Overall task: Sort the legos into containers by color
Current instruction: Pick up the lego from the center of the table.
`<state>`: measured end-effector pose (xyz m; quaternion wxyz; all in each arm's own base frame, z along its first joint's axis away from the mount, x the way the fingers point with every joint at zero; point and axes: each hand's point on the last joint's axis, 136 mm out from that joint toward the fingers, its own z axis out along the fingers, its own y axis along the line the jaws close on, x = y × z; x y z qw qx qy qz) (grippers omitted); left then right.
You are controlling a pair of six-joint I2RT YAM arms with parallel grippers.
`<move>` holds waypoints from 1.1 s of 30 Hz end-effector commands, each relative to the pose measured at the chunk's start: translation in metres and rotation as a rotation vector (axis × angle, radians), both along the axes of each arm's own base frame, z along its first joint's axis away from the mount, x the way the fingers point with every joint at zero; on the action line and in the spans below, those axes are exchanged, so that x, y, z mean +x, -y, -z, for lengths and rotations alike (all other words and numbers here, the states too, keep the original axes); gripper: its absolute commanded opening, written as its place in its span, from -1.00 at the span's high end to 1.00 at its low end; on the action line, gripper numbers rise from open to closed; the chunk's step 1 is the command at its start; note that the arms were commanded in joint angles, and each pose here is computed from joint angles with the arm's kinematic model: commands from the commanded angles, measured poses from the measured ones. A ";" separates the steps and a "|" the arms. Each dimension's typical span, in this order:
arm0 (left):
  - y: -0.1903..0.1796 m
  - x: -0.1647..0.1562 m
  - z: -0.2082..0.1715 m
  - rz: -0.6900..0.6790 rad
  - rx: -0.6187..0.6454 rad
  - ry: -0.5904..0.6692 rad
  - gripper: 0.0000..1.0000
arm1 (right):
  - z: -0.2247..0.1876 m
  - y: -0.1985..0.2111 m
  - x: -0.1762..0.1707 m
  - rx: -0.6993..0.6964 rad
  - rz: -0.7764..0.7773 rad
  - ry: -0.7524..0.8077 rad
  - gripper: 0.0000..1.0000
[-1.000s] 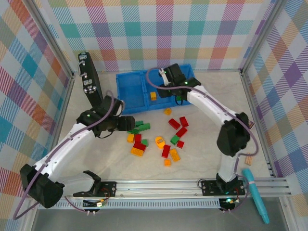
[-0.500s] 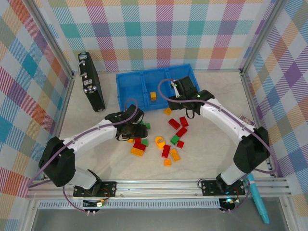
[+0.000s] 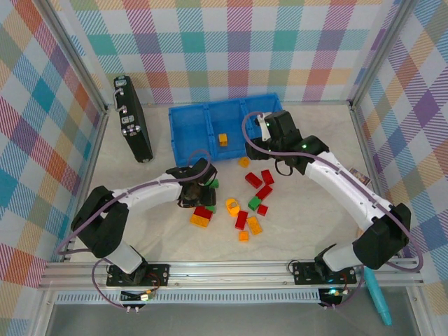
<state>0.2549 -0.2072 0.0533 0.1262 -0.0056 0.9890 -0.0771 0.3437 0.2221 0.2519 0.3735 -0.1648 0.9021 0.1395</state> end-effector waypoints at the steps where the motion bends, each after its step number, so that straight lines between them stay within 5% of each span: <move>1: 0.004 0.006 -0.003 -0.006 0.014 0.019 -0.27 | -0.003 -0.005 0.000 0.043 -0.007 -0.003 -0.17; 16: 0.006 0.012 0.006 -0.012 0.065 -0.009 -0.22 | 0.000 0.003 0.000 0.054 -0.004 -0.006 -0.17; 27: 0.009 0.009 0.008 0.018 0.127 -0.027 0.12 | -0.004 0.016 -0.001 0.067 0.018 0.014 -0.18; 33: 0.015 0.007 0.009 0.094 0.265 -0.036 0.13 | -0.014 0.023 -0.004 0.070 0.022 0.030 -0.18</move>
